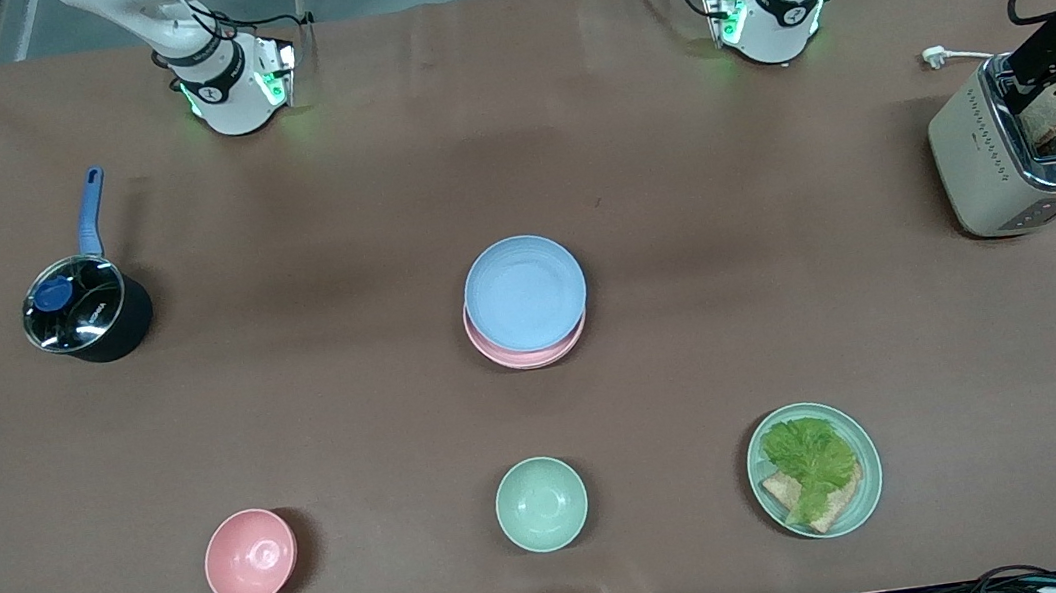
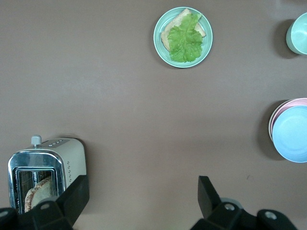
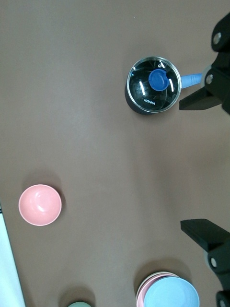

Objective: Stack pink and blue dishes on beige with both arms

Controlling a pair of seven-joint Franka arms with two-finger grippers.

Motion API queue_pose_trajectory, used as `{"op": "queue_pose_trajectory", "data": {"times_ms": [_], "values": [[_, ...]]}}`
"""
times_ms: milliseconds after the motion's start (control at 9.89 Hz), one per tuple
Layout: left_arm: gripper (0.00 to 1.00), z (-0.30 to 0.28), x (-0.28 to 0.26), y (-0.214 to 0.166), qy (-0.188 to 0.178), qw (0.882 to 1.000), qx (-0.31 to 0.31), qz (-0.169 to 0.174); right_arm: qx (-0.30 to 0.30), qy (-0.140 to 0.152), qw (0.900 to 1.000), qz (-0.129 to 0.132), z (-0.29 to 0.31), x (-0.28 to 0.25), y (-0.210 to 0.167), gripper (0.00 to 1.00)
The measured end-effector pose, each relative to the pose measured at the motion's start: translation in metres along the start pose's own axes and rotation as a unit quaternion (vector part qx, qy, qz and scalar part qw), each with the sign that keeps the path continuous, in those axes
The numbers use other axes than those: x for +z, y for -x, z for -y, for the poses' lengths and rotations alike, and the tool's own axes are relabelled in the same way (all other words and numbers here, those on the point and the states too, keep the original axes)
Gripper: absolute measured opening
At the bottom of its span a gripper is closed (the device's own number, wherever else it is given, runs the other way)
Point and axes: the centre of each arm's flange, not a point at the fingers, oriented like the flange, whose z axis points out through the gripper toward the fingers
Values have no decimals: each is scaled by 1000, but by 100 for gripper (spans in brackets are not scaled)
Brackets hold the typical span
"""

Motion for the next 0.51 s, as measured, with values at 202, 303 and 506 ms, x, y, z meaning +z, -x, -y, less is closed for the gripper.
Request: {"op": "queue_pose_trajectory", "data": {"times_ms": [202,303,506], "values": [[100,0,-1,3,0,1000,-3,0,0,2,1000,11,0,12,-7,100],[100,0,0,5,0,1000,-3,3,0,2,1000,15,0,16,-9,100],[100,0,-1,9,0,1000,-3,12,0,2,1000,18,0,18,-9,100]]}}
